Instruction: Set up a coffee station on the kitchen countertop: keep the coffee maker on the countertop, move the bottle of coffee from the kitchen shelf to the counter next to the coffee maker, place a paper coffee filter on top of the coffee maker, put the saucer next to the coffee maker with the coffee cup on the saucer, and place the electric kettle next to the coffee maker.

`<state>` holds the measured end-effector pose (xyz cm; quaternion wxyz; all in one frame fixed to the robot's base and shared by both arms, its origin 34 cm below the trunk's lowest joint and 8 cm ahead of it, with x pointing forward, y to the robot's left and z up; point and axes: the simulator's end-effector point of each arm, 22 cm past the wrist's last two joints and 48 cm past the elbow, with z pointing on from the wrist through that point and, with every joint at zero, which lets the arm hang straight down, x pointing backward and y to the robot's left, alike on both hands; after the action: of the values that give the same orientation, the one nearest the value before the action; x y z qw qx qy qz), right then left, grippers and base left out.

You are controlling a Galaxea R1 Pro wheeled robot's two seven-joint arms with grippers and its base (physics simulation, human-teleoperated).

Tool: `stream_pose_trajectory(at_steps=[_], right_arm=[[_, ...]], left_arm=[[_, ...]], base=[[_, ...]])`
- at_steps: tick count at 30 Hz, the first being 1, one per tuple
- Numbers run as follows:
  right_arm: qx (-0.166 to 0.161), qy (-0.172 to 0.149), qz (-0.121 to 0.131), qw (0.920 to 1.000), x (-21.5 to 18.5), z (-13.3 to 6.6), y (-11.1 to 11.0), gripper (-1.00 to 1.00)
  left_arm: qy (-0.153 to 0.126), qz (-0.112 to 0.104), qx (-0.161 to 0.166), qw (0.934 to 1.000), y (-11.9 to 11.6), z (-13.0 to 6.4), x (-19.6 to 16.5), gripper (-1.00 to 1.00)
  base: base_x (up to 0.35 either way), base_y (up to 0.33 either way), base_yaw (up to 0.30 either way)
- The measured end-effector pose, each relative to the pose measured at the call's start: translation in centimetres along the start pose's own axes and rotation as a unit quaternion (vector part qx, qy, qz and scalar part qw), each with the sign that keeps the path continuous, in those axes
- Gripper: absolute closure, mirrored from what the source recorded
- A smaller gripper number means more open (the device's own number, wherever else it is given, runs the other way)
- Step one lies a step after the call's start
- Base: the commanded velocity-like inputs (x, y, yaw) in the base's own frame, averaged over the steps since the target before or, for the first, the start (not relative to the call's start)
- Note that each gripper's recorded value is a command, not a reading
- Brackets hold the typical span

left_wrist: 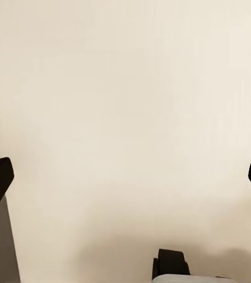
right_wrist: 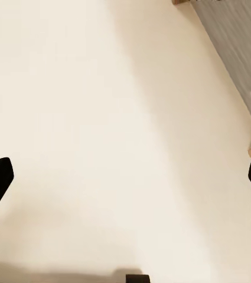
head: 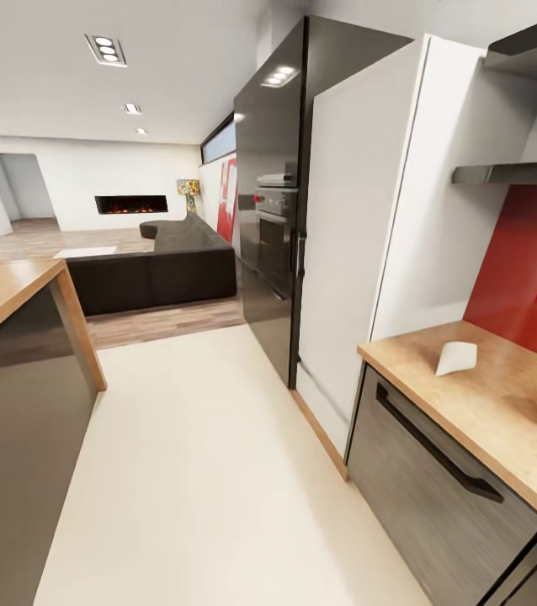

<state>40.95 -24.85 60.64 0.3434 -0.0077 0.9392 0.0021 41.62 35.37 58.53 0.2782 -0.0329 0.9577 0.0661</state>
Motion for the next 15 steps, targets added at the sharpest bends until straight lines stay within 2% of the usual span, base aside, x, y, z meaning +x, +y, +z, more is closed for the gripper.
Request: stream_pose_trajectory(at_steps=[15], right_arm=[[0.0, 0.001, -0.001, 1.0, -1.0, -1.6, 0.0, -1.0]], left_arm=[[0.001, -0.001, 0.0, 1.0, 0.2, -1.7, -0.8, -1.0]], base=[[0.0, 0.0, 0.0]])
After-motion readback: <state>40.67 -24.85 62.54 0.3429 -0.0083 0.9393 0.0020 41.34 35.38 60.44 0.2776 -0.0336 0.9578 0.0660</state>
